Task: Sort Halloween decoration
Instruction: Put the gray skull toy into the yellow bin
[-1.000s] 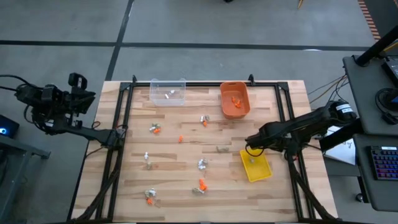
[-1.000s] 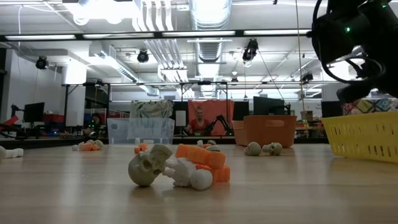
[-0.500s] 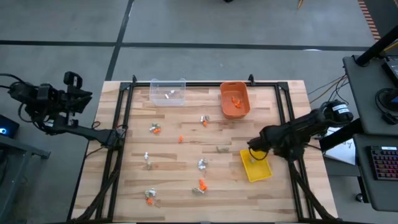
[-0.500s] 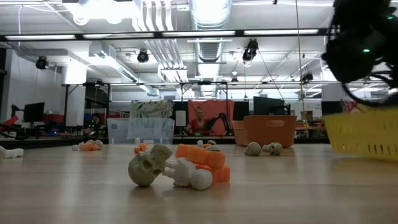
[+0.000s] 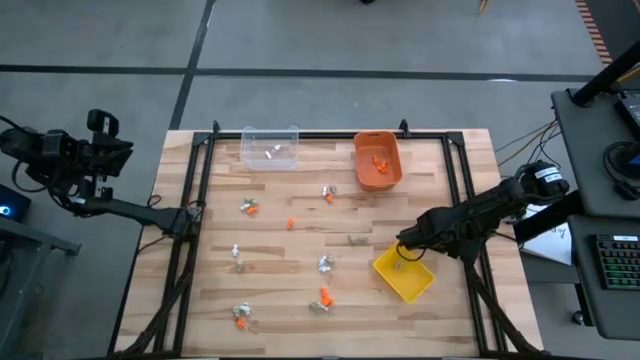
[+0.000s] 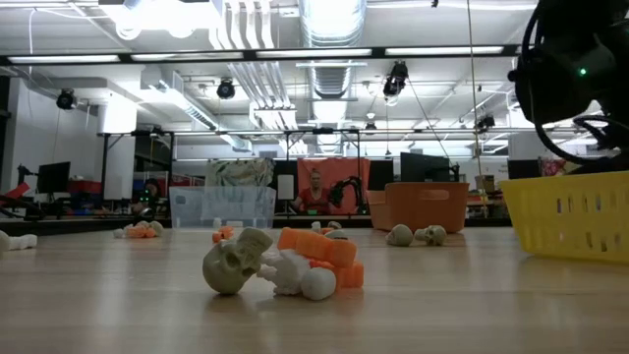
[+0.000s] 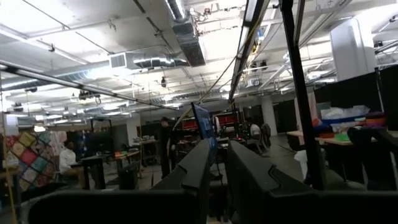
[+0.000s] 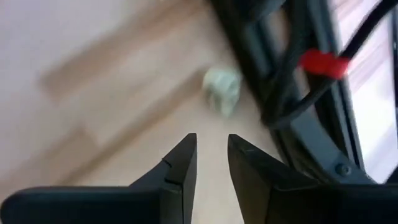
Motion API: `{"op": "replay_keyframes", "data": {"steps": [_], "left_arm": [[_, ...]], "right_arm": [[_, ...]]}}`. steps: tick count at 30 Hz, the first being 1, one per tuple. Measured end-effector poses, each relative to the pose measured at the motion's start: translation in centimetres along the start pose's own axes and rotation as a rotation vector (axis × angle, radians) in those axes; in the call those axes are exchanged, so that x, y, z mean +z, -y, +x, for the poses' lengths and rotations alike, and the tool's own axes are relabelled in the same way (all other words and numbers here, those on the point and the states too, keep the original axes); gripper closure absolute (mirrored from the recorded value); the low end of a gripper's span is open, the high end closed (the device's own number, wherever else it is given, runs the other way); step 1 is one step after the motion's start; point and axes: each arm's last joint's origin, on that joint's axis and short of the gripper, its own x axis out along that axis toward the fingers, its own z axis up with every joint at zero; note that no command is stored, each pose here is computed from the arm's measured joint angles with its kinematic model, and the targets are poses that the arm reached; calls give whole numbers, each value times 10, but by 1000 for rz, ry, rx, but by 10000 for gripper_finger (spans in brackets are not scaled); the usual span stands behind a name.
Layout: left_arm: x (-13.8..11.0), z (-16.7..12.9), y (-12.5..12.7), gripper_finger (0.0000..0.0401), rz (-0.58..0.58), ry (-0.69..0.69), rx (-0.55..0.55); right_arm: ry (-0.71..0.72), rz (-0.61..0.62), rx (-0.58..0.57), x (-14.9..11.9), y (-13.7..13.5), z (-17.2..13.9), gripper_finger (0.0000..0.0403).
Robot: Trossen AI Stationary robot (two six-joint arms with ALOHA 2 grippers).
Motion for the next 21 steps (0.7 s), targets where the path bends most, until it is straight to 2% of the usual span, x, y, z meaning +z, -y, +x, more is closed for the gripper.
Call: {"op": "replay_keyframes", "data": {"steps": [3, 7, 13, 17, 21], "left_arm": [[0, 0, 0, 361, 19, -3, -1], [0, 0, 0, 361, 28, -3, -1], [3, -3, -2, 361, 21, 9, 3], [4, -4, -2, 361, 23, 13, 5], [4, -4, -2, 361, 23, 12, 6]], "right_arm": [[21, 68, 2, 2, 0, 4, 325], [17, 80, -11, 4, 0, 7, 320], [19, 115, -58, 8, 2, 9, 270], [14, 112, -41, 10, 1, 17, 231], [22, 131, -34, 13, -2, 25, 215]]}}
